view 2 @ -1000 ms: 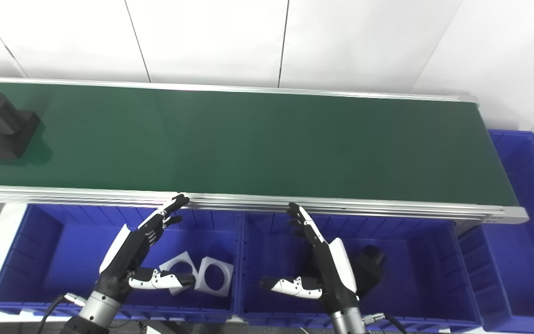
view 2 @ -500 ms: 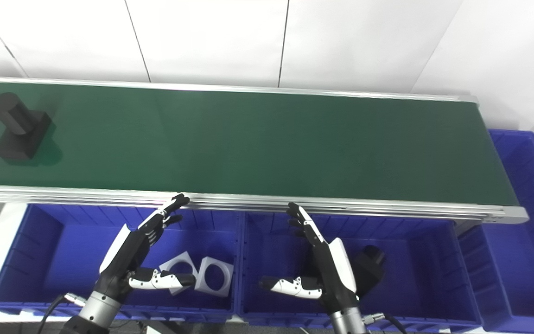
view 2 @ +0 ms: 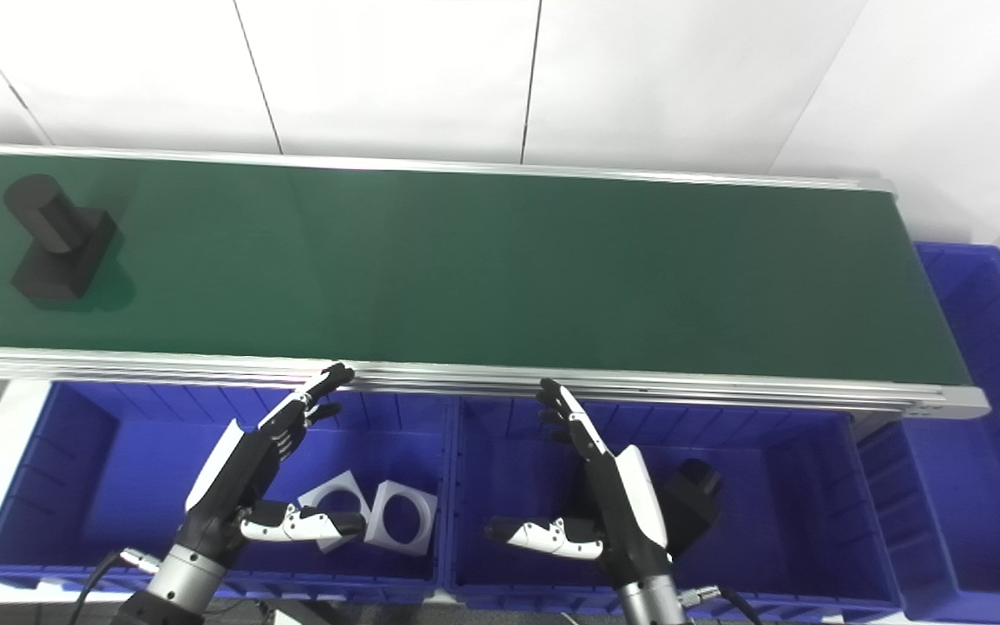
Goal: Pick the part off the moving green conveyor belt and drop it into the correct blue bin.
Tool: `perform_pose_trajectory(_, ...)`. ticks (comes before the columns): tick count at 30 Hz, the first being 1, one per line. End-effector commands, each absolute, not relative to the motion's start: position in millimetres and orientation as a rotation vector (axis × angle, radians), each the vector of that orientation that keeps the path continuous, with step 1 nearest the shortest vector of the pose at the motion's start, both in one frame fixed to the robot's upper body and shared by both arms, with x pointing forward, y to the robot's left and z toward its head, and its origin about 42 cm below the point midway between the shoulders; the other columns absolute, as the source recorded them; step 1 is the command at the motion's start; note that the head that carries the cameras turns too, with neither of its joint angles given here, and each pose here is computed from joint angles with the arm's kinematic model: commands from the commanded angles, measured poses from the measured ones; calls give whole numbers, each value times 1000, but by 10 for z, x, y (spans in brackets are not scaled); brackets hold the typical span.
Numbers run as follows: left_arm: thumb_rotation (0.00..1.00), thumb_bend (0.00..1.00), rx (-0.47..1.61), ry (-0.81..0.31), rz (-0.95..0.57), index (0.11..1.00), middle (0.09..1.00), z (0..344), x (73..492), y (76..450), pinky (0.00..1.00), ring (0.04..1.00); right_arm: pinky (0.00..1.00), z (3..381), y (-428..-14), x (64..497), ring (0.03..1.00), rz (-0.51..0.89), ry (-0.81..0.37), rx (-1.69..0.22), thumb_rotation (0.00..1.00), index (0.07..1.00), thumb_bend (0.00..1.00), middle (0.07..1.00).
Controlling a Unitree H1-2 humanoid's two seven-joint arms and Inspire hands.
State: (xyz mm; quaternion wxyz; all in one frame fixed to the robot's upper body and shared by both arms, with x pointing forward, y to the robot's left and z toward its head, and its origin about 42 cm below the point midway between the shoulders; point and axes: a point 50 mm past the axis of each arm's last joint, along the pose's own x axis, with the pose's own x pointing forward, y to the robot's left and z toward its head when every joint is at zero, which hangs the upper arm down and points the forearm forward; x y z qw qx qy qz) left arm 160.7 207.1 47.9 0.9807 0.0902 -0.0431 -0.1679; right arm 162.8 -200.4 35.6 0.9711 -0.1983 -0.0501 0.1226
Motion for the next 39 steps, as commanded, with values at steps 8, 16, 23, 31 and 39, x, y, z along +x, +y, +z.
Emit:
perform_pose_trajectory(8, 259, 915, 170, -146, -337, 869, 957, 536, 1618, 1971, 879, 953, 748, 450, -2111, 1639, 831, 236, -169, -358, 550, 940, 914, 887)
perform_pose_trajectory(16, 209, 939, 155, -112, -320, 864, 928, 394, 1590, 1747, 836, 905, 805, 482, -2314, 1652, 860, 219, -182, -362, 537, 945, 904, 901)
perform_pose_trajectory(23, 173, 958, 162, -99, -302, 862, 917, 308, 1600, 1668, 824, 897, 820, 583, -2362, 1748, 875, 215, -240, -389, 599, 955, 939, 910)
perform_pose_trajectory(31, 145, 992, 153, -92, -277, 830, 888, 265, 1607, 1634, 779, 868, 817, 811, -2388, 1941, 874, 209, -341, -395, 574, 968, 942, 899)
perform_pose_trajectory(39, 145, 999, 154, -92, -263, 816, 875, 245, 1604, 1615, 761, 857, 794, 1081, -2359, 2160, 863, 211, -463, -429, 585, 971, 920, 893)
